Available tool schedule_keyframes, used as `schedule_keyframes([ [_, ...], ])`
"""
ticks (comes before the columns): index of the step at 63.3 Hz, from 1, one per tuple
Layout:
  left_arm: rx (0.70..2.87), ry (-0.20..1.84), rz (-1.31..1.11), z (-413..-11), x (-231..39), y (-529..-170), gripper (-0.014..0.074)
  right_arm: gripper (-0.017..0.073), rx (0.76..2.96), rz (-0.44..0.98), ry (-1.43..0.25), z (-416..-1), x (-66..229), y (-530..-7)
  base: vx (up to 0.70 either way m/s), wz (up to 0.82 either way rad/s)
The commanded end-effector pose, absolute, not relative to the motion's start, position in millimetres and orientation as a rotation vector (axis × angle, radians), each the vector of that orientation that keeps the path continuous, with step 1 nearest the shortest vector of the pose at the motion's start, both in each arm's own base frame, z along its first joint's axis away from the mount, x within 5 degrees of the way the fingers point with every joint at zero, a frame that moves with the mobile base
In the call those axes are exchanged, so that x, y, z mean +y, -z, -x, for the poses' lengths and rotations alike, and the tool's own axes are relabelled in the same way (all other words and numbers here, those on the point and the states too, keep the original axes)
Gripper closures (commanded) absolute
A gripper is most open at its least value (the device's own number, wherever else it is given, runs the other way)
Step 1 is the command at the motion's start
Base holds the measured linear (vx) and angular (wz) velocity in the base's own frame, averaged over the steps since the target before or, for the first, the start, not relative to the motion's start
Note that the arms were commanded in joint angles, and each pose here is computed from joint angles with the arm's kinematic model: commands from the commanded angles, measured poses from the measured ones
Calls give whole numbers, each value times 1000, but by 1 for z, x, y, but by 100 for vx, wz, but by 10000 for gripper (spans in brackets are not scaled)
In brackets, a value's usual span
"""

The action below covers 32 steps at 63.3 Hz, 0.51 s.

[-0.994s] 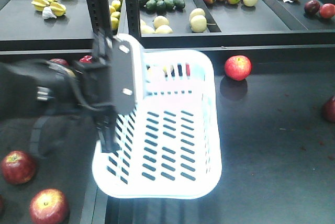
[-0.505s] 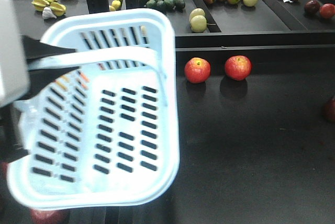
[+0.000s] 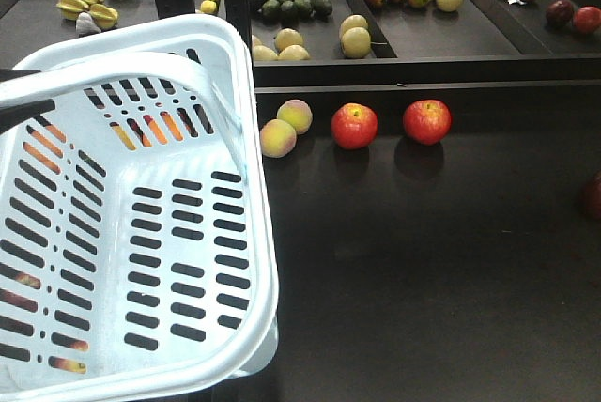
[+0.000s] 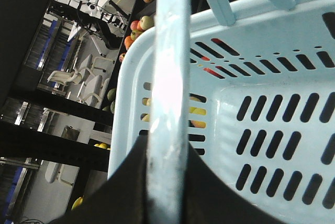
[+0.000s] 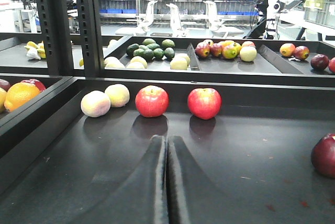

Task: Pick three apples into basket with both arms
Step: 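Lift the light-blue basket by its handle with the left gripper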

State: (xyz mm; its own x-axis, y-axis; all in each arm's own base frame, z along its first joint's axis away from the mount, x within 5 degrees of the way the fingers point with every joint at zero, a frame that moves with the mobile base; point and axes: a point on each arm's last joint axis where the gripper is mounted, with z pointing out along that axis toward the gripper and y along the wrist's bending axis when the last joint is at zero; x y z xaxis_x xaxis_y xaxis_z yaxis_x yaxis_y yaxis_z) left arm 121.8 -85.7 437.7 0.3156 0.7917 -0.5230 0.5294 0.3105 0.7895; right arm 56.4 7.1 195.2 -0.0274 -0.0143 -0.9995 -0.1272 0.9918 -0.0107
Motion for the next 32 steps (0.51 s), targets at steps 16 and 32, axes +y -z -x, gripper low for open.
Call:
schedule_keyframes([
  [16, 1252, -268, -1247, -119, -85, -458, 601, 568, 1521, 117, -83, -56, 7, -198, 0, 0],
  [32, 1252, -268, -1247, -119, -85, -458, 601, 568, 1521, 117, -83, -56, 7, -198, 0, 0],
])
